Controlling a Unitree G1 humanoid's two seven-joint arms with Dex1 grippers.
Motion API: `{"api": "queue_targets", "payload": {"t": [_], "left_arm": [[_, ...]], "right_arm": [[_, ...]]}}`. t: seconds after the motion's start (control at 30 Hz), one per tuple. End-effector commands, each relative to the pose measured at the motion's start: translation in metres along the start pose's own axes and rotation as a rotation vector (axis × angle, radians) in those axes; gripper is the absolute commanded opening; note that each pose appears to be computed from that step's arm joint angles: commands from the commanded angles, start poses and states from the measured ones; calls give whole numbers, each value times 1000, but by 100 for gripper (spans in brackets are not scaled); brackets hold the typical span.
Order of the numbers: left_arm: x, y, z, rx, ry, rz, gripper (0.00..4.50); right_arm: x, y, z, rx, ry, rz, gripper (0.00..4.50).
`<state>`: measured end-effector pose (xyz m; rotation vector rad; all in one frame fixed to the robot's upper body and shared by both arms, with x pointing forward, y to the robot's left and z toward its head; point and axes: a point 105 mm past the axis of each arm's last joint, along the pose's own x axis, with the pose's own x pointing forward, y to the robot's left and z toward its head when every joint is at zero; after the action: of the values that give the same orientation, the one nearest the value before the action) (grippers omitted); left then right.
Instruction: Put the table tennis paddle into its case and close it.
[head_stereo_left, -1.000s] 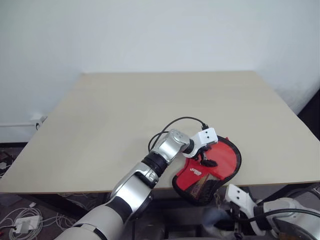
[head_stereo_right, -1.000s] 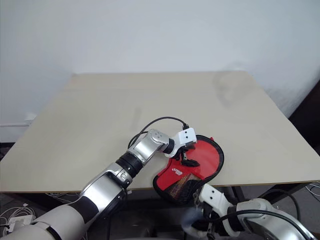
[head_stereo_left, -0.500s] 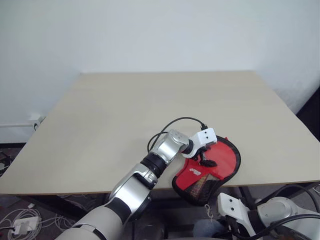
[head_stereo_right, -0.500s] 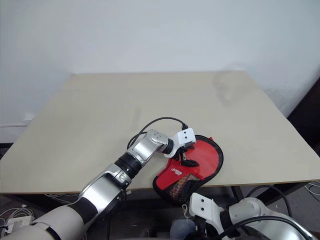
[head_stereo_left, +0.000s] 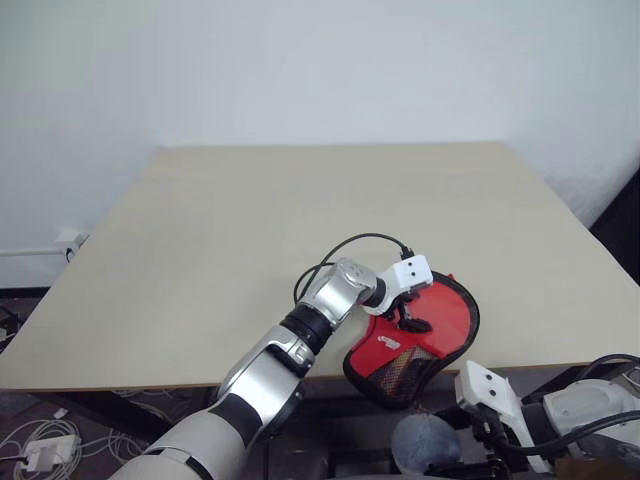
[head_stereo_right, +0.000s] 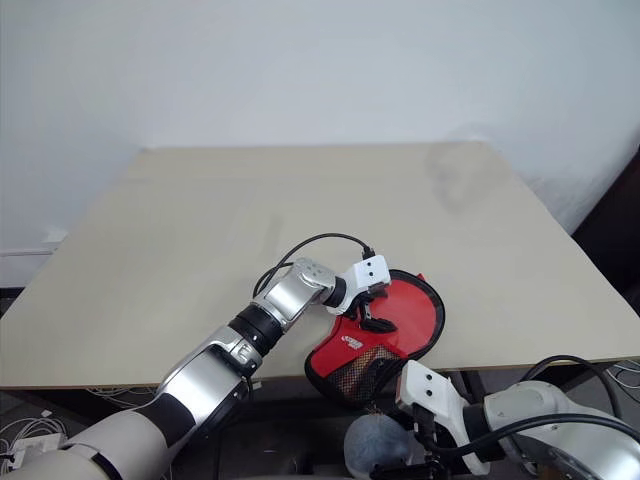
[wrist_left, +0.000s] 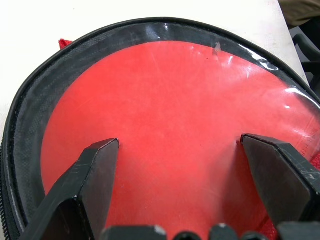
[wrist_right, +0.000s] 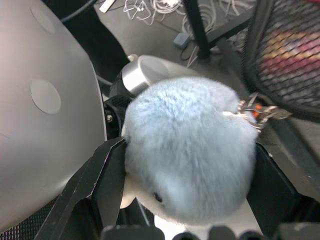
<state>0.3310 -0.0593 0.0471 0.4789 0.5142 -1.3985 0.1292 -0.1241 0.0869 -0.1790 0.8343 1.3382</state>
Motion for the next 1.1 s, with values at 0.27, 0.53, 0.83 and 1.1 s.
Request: {"api": "queue_targets", "payload": {"t": [0.27,0.53,0.83,1.1], "left_arm": [[-4,14,-53,-81,180,72,416],[-12,22,-53,-108,162,94,416],[-37,38,-36,-235,36,87,416],[-72,52,-17,-342,-118,49,416]], "right_arm": [[16,-12,16,-20,-75,-55,355],[-53,-110,26,82,-306,-557,355],[-96,-187,20,255,-441,-971,355],[-62,-199,10,409,-418,-890,355]]}}
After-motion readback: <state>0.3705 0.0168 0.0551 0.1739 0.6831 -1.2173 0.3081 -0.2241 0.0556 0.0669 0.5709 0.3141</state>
